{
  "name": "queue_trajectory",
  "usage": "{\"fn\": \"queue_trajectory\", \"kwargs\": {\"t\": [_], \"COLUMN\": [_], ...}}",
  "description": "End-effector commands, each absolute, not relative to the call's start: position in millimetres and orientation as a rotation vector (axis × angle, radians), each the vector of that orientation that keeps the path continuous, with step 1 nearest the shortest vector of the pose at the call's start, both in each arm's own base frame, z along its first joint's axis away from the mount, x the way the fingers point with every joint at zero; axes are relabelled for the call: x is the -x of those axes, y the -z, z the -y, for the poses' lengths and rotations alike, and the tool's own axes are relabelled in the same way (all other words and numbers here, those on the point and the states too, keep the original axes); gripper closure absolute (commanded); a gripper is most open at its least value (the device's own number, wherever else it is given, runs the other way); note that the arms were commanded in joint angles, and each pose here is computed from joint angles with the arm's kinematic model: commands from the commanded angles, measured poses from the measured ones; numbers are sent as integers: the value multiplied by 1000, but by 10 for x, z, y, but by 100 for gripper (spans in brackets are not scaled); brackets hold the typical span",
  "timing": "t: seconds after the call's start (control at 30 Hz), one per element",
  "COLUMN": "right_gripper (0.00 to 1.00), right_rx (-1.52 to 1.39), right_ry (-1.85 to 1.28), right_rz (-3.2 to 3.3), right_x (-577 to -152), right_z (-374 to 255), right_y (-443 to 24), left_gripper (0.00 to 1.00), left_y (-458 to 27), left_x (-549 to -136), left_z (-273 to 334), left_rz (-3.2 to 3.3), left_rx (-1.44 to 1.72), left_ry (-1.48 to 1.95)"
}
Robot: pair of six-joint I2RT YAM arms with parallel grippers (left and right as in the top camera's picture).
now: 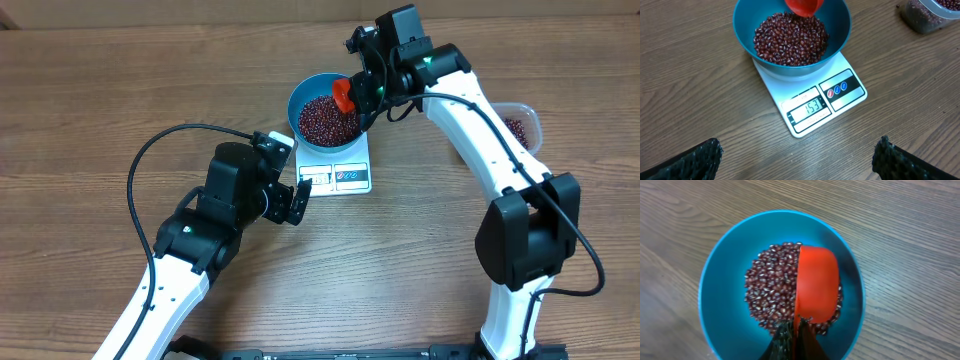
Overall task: Scoop item into bowl and weigh 150g on scale
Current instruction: 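Lower the red scoop down into the beans in the teal bowl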
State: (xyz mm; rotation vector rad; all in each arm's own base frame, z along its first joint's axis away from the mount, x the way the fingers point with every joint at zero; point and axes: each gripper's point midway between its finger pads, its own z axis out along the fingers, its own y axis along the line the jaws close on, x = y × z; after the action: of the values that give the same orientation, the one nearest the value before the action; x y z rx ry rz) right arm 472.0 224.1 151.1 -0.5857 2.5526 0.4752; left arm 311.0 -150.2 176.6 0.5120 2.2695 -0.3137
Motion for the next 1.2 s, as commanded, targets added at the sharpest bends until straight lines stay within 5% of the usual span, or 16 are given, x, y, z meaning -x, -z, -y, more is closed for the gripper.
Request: {"fn": "queue_trajectory", "kwargs": {"t": [0.0, 1.17], "right_gripper": [96, 96], "right_rx": [595, 648], "right_ry": [-423, -521], "right_rz": [-2568, -2600], "right_x": [-4757, -4610], "right_z": [-2216, -2543], "right_y": [-1380, -1189], "left_gripper": [0, 0], "left_y": [-1724, -1725], "left_x": [-3108, -3108], "left_z": [1500, 1501], "left_rz": [-2285, -2285], "left_rx": [-502, -502], "left_ry": [323, 323]}}
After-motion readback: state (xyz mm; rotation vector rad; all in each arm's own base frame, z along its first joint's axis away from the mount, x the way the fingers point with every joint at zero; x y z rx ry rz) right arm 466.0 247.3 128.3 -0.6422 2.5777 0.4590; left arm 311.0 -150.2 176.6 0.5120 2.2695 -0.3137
